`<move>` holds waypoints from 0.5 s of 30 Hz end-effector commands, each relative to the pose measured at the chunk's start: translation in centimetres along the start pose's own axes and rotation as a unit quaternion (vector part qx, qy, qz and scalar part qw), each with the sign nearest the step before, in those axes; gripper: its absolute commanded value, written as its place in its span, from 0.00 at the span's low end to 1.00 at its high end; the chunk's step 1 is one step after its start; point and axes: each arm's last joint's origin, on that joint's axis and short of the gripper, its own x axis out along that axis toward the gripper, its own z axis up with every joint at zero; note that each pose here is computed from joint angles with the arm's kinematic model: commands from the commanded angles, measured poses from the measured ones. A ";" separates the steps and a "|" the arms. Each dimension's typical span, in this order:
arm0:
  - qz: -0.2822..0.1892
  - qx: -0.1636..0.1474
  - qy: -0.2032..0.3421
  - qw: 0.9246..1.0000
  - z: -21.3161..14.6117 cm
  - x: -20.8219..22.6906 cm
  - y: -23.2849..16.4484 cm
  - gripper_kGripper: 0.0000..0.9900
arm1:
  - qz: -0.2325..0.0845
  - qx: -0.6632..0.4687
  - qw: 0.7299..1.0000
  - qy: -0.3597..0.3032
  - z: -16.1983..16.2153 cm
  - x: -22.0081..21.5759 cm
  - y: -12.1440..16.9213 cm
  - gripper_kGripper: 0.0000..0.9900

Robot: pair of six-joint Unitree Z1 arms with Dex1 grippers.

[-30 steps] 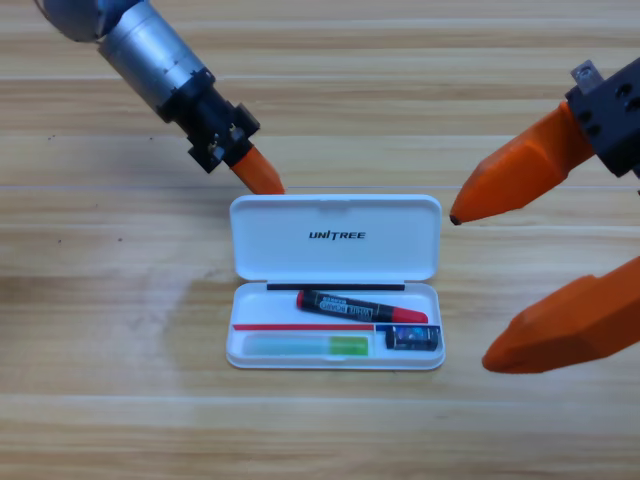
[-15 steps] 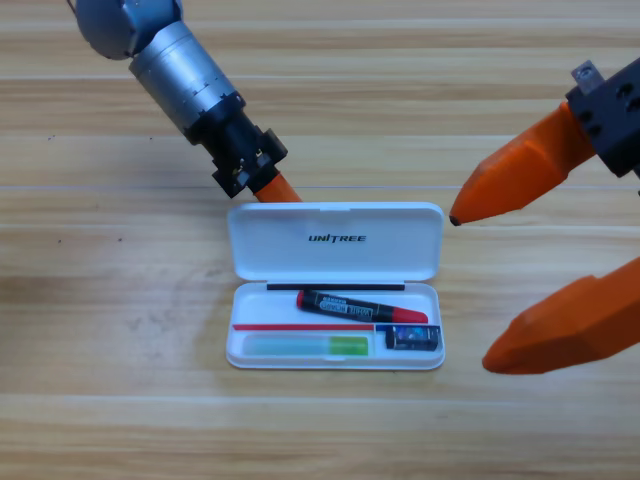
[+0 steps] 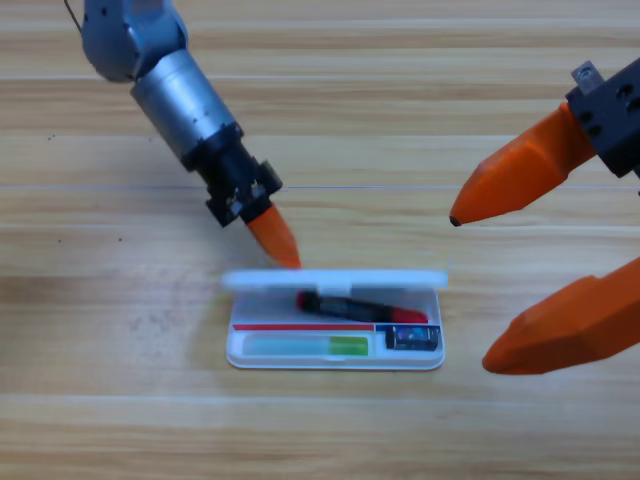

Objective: Clean up eraser and pencils

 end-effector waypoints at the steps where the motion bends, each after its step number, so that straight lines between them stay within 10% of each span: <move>1: -0.016 0.008 0.021 1.000 0.3 1.7 -1.0 0.00 | 0.014 -0.005 1.000 -0.010 -0.4 -0.4 1.0 0.96; 15: -0.018 0.017 0.032 0.999 1.0 2.2 -2.3 0.00 | 0.016 -0.003 1.000 -0.010 -0.3 -0.3 0.9 0.96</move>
